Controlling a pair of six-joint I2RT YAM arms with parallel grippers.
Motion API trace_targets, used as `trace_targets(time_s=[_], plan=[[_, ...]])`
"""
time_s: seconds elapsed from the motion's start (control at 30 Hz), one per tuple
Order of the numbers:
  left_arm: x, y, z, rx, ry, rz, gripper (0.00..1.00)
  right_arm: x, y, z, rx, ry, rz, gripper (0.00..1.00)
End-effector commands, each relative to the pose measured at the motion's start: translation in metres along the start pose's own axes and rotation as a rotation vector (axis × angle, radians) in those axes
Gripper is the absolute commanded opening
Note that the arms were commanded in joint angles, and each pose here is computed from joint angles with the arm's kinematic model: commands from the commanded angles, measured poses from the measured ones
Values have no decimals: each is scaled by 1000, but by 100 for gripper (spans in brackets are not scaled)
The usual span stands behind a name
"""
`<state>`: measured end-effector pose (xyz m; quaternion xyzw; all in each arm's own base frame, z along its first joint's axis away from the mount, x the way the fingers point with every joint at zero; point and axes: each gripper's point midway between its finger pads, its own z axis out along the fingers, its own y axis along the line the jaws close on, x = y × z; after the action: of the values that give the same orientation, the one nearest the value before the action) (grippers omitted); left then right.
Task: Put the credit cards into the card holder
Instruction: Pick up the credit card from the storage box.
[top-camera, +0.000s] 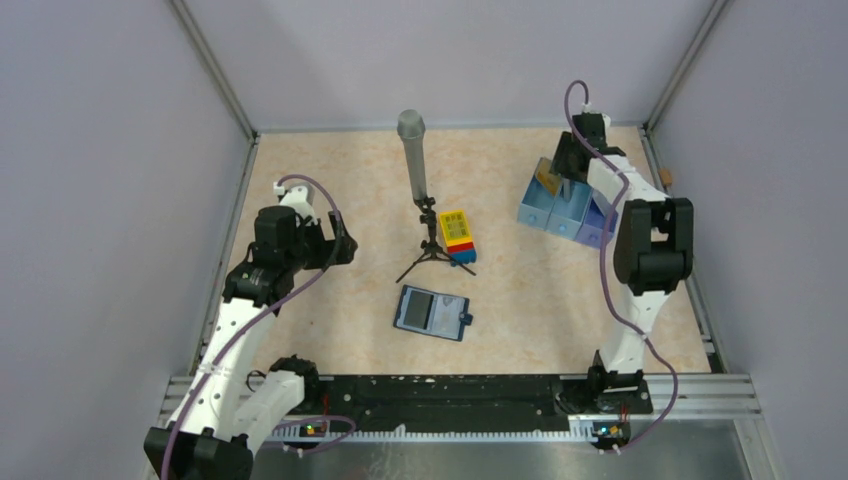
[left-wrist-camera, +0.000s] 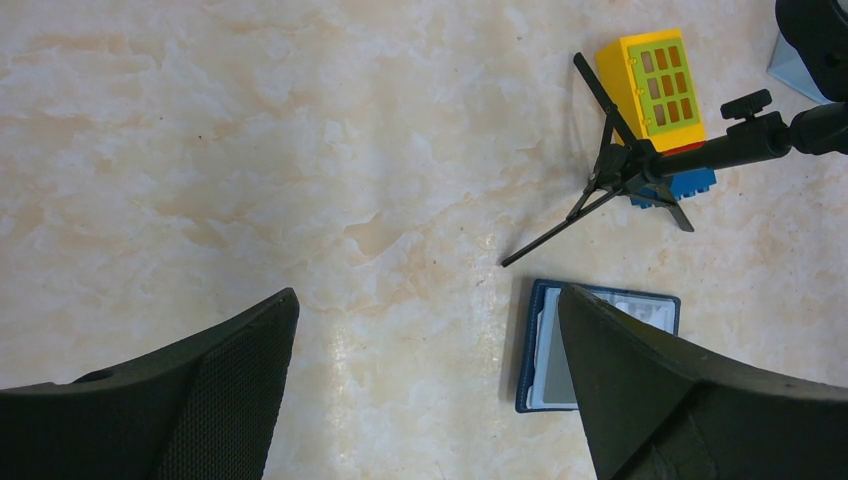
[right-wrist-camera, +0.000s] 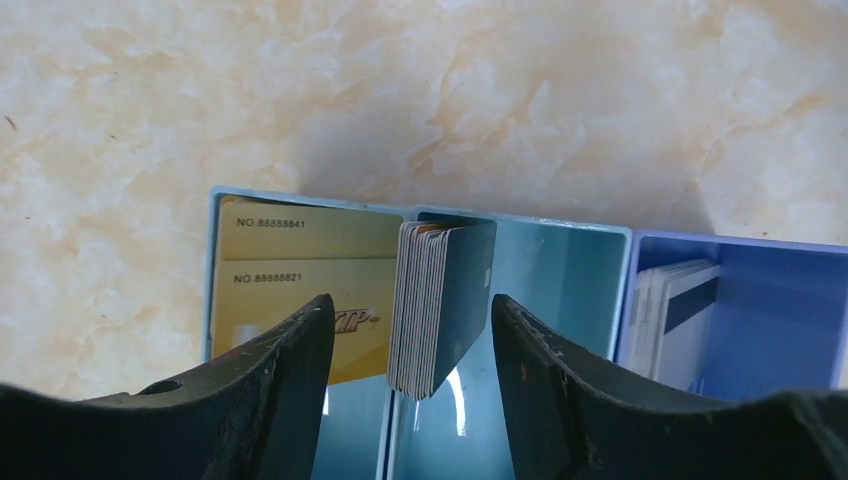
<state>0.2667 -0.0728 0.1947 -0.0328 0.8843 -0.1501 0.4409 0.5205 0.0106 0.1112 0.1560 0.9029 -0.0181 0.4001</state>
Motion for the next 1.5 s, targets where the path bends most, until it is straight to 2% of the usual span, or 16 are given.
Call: trace_targets(time_s=[0.0, 0.17, 0.5, 0.97, 1.27, 1.47], plan=[[-6, -1, 2, 15, -34, 12, 99, -3, 8, 10, -21, 1, 21, 58], [-7, -1, 2, 15, -36, 13, 99, -2, 12, 14, -41, 5, 36, 56], [-6, -2, 2, 18, -35, 13, 99, -30, 21, -8, -88, -68, 63, 55], [-6, -3, 1, 23, -35, 13, 99, -41, 23, -21, -106, -107, 83, 51], [-6, -3, 2, 26, -35, 13, 99, -38, 20, -19, -94, -101, 80, 30], [-5, -4, 2, 30, -34, 13, 99, -42, 17, -26, -82, -118, 81, 27]])
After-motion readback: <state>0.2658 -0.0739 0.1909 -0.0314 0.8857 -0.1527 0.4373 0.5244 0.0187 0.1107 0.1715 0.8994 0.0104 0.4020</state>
